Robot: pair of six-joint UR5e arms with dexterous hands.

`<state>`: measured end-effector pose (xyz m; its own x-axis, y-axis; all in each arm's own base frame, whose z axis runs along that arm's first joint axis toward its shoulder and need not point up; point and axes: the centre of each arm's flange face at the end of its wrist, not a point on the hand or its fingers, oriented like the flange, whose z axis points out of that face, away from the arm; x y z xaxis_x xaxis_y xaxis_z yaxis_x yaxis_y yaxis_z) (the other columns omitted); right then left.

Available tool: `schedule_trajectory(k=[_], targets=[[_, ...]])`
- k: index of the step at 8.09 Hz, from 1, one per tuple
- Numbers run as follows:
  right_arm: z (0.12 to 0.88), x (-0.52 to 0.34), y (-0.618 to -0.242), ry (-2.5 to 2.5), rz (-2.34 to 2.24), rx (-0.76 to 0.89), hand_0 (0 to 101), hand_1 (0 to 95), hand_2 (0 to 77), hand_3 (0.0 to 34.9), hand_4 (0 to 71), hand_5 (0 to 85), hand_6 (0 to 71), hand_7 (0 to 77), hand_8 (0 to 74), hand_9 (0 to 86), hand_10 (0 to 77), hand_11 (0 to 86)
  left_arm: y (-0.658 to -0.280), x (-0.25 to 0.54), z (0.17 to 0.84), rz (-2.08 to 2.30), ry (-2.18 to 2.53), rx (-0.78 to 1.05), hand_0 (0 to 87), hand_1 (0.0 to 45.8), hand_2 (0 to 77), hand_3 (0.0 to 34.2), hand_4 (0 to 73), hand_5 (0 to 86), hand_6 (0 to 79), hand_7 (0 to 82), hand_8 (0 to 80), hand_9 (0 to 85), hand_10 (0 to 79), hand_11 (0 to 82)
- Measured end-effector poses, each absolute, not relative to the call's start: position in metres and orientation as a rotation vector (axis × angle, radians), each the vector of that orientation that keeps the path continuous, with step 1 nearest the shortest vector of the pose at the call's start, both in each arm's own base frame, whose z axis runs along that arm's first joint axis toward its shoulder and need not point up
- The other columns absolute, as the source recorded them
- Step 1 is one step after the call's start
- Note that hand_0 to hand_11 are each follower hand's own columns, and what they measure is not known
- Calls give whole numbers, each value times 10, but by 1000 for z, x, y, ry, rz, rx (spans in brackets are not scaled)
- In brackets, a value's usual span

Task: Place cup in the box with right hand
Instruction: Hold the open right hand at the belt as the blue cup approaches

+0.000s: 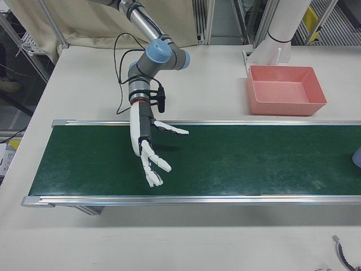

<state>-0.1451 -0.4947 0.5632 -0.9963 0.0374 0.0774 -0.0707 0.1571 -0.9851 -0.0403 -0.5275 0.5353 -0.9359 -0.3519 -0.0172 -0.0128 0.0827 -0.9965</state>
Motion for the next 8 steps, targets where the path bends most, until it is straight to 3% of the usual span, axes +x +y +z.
schedule_trajectory(k=[1,2,4,6,8], targets=[[563,-145,-495,-2324,1987,34,803,349,5,69,0,131,54,185,125,169,38,104,-528,-40,535,-1936,2108,-366,0,5,5,0,11,5,5,5,0,0,0,0],[564,-145,-495,-2324,1987,34,803,349,5,99,0,131,60,185,125,169,38,104,-528,-40,536,-1937,2108,-366,0,5,5,0,11,5,5,5,0,0,0,0],[564,-145,-494,-2322,1988,34,803,349,5,121,0,131,60,185,125,175,38,104,-528,-40,535,-1937,2109,-365,0,5,5,0,11,5,5,5,0,0,0,0],[563,-145,-495,-2322,1986,33,803,284,5,122,0,131,54,196,125,175,38,104,-528,-40,535,-1936,2109,-366,0,5,5,0,11,0,5,5,0,0,0,0],[563,-139,-493,-2324,1985,38,803,322,5,122,0,115,54,196,120,180,38,98,-528,-40,535,-1935,2109,-366,0,5,5,0,11,5,5,5,0,0,0,0]])
